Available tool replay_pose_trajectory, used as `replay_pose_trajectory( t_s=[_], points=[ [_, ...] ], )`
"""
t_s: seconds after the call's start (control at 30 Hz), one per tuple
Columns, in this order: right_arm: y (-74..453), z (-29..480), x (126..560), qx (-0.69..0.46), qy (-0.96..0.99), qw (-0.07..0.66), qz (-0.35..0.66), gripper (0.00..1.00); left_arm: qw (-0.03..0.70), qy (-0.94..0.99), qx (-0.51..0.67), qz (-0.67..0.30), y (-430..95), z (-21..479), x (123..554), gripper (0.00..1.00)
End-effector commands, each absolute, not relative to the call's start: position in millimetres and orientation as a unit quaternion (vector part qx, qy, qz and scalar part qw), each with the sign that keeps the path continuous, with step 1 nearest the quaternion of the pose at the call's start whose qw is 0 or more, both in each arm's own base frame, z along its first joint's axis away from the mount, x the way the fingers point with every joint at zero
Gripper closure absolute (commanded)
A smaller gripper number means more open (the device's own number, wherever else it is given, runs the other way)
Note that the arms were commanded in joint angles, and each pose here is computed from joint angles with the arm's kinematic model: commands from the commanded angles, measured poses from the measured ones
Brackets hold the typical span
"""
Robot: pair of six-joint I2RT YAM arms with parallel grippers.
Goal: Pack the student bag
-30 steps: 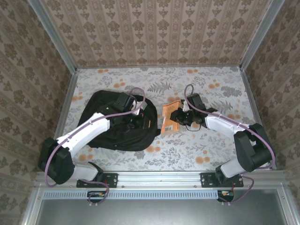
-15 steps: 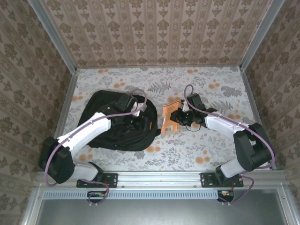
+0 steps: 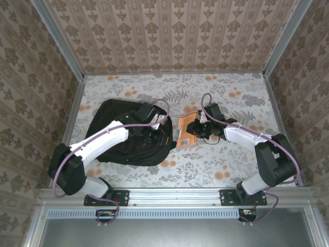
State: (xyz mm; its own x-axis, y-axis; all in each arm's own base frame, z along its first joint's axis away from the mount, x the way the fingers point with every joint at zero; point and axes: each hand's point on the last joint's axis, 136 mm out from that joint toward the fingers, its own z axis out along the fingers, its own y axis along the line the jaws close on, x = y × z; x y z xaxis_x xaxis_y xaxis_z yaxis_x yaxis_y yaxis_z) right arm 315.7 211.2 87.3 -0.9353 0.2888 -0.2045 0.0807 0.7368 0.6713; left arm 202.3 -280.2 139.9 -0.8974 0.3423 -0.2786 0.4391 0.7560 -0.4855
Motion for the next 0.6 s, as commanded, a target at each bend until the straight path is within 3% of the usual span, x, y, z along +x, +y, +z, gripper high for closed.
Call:
replay_pose_trajectory(
  t_s=[0.0,0.13,0.23,0.4,0.57],
  points=[
    [215.9,92.3,317.0,0.094,0.918,0.151,0.356,1.00,0.084,0.937,0.220,-0.260,-277.0,138.0,203.2,0.81],
    [215.8,90.8,316.9,0.095,0.918,0.150,0.356,1.00,0.083,0.937,0.227,-0.253,-276.0,137.0,202.3,0.87],
    [215.4,88.7,316.7,0.096,0.918,0.149,0.354,1.00,0.084,0.938,0.230,-0.246,-275.1,137.1,201.4,0.85],
    [214.9,88.8,316.4,0.097,0.918,0.150,0.354,1.00,0.116,0.938,0.240,-0.220,-270.1,151.8,203.3,0.59],
    [215.7,86.4,316.2,0.097,0.918,0.148,0.355,1.00,0.127,0.933,0.273,-0.198,-270.4,159.8,194.4,0.49]
  ],
)
